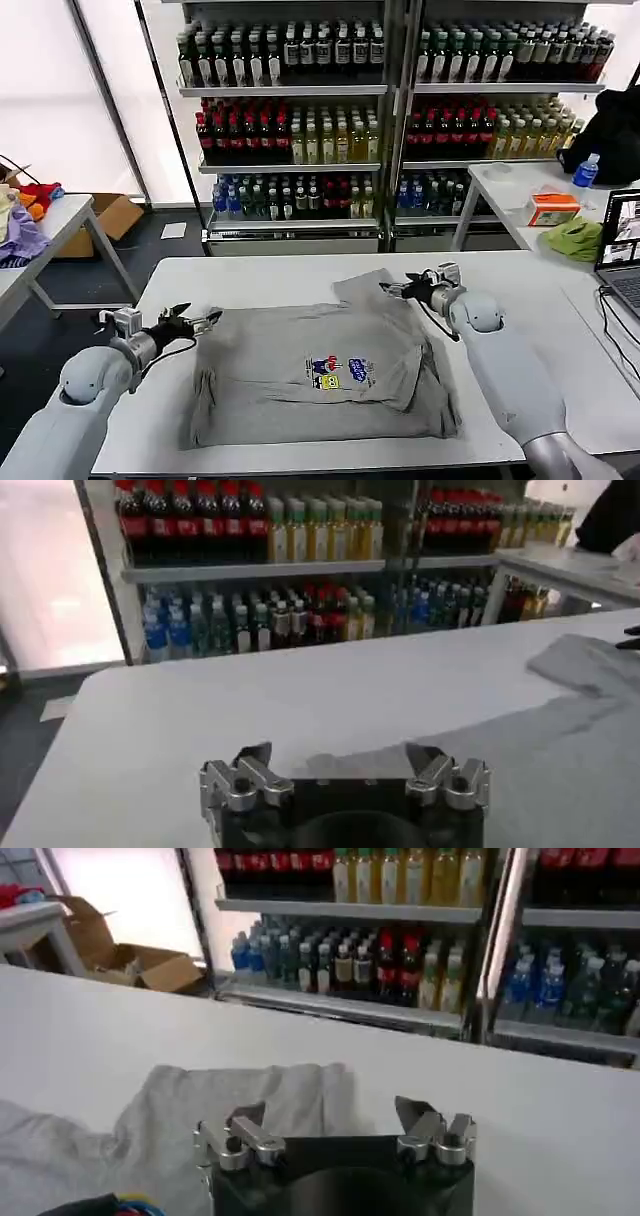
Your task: Fold and organize the clothes.
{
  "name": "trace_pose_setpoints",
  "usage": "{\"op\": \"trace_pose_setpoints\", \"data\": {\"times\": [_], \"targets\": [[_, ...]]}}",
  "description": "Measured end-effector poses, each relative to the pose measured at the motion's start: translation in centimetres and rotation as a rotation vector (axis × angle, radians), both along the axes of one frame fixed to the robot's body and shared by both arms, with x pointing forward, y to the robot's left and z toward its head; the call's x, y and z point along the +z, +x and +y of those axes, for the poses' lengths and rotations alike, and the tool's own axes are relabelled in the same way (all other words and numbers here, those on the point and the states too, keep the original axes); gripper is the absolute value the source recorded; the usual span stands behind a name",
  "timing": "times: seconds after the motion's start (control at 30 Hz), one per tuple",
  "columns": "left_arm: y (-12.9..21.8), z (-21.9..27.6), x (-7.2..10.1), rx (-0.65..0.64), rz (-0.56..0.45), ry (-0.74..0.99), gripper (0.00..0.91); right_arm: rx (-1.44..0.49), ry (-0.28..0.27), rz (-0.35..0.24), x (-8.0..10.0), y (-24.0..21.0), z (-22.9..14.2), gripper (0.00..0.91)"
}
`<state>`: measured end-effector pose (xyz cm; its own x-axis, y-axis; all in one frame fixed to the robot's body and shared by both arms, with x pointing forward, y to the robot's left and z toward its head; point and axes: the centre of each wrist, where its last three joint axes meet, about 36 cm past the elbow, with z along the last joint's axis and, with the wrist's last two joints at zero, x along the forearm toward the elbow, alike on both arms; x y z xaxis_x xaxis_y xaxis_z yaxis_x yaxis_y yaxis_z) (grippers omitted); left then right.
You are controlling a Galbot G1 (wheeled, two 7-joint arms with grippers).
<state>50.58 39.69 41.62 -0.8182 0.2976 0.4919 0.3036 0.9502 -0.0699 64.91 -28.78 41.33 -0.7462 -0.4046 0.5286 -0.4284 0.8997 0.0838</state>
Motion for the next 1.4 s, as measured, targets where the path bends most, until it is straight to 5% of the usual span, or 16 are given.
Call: {"op": "trace_pose_setpoints", "data": {"times": [0.1, 0.17, 0.2, 0.27, 0.57, 0.63, 0.67, 0.7, 0.73, 0.8, 1.4], "targets": [[0.5, -0.2, -0.5, 0.001, 0.01, -0.008, 0.907, 0.0, -0.004, 0.009, 0.0, 0.4, 0.7, 0.826], [0.6, -0.4, -1.0, -0.002, 0.019, -0.017, 0.907, -0.005, -0.006, 0.017, -0.1, 0.5, 0.9, 0.564], [0.7, -0.5, -1.1, -0.001, 0.022, -0.02, 0.907, -0.007, -0.008, 0.02, -0.2, 0.5, 1.0, 0.282], [0.8, -0.8, -1.5, -0.003, 0.028, -0.029, 0.907, -0.014, -0.019, 0.027, -0.4, 0.5, 1.0, 0.0], [0.7, -1.8, -3.6, -0.006, 0.058, -0.054, 0.897, -0.031, -0.03, 0.041, -1.2, 0.1, 1.0, 0.0], [0.7, -1.8, -3.8, -0.006, 0.062, -0.057, 0.715, -0.03, -0.03, 0.042, -1.4, 0.0, 1.2, 0.0], [0.8, -1.8, -3.9, -0.007, 0.063, -0.059, 0.524, -0.029, -0.03, 0.043, -1.4, -0.1, 1.4, 0.0], [0.8, -1.8, -4.0, -0.007, 0.065, -0.06, 0.524, -0.028, -0.029, 0.044, -1.5, -0.1, 1.5, 0.0], [0.9, -1.8, -4.0, -0.006, 0.066, -0.061, 0.131, -0.027, -0.028, 0.045, -1.6, -0.2, 1.6, 0.0], [1.1, -1.9, -4.2, -0.006, 0.069, -0.062, 0.01, -0.025, -0.024, 0.046, -1.7, -0.3, 1.9, 0.0], [1.3, -1.6, -4.4, -0.029, 0.08, -0.03, 0.01, -0.056, 0.032, 0.017, -1.3, -1.0, 2.7, 0.0]]}}
